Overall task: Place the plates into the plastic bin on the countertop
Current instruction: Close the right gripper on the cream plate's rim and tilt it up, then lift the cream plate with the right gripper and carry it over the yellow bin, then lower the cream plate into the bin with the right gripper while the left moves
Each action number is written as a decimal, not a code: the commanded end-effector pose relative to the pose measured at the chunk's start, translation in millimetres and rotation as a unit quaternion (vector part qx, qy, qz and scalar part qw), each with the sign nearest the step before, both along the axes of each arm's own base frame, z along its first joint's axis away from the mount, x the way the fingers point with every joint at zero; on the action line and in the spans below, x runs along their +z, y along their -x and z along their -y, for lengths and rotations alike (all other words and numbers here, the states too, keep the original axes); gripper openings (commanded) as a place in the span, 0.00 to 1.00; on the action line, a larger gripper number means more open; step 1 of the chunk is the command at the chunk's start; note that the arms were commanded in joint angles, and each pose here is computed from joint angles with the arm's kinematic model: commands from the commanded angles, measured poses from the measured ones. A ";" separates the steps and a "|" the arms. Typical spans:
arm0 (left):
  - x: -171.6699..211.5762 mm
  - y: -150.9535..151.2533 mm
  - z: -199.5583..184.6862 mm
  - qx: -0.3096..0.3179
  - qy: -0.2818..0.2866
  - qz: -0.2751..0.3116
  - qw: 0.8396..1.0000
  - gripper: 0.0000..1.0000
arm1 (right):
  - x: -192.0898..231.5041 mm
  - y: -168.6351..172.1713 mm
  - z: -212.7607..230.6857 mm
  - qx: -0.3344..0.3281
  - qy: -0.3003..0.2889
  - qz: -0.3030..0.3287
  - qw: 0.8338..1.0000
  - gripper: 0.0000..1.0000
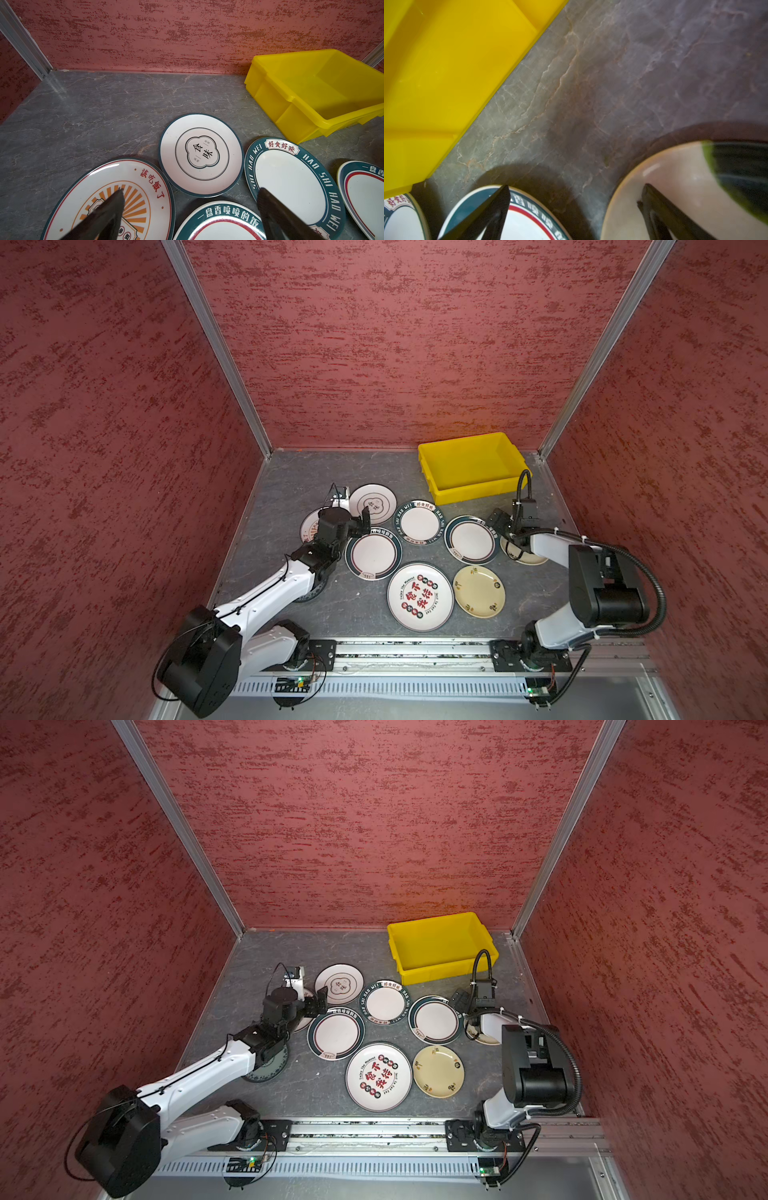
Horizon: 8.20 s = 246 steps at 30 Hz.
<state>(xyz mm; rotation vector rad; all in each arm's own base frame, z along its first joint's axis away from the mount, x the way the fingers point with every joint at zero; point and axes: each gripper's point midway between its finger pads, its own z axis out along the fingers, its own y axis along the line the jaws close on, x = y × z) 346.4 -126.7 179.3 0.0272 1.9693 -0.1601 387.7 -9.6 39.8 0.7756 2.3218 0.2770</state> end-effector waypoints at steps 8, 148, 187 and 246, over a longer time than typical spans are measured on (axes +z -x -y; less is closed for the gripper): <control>0.2 1.3 -1.3 0.005 -0.001 -0.001 1.000 0.99 | 12.8 -44.6 2.3 0.004 -0.016 0.049 0.999 0.99; 9.4 12.0 30.2 -0.084 0.069 0.019 0.994 0.99 | 23.6 118.2 79.6 -0.299 -0.142 0.071 0.941 0.02; 21.9 40.3 108.8 -0.325 0.159 0.003 0.932 0.99 | 220.9 21.8 -1.4 0.030 -0.082 0.198 0.976 0.00; 29.2 22.6 43.1 -0.144 0.068 0.045 0.986 1.00 | 86.1 -182.4 -107.7 0.131 0.035 -0.024 0.990 0.52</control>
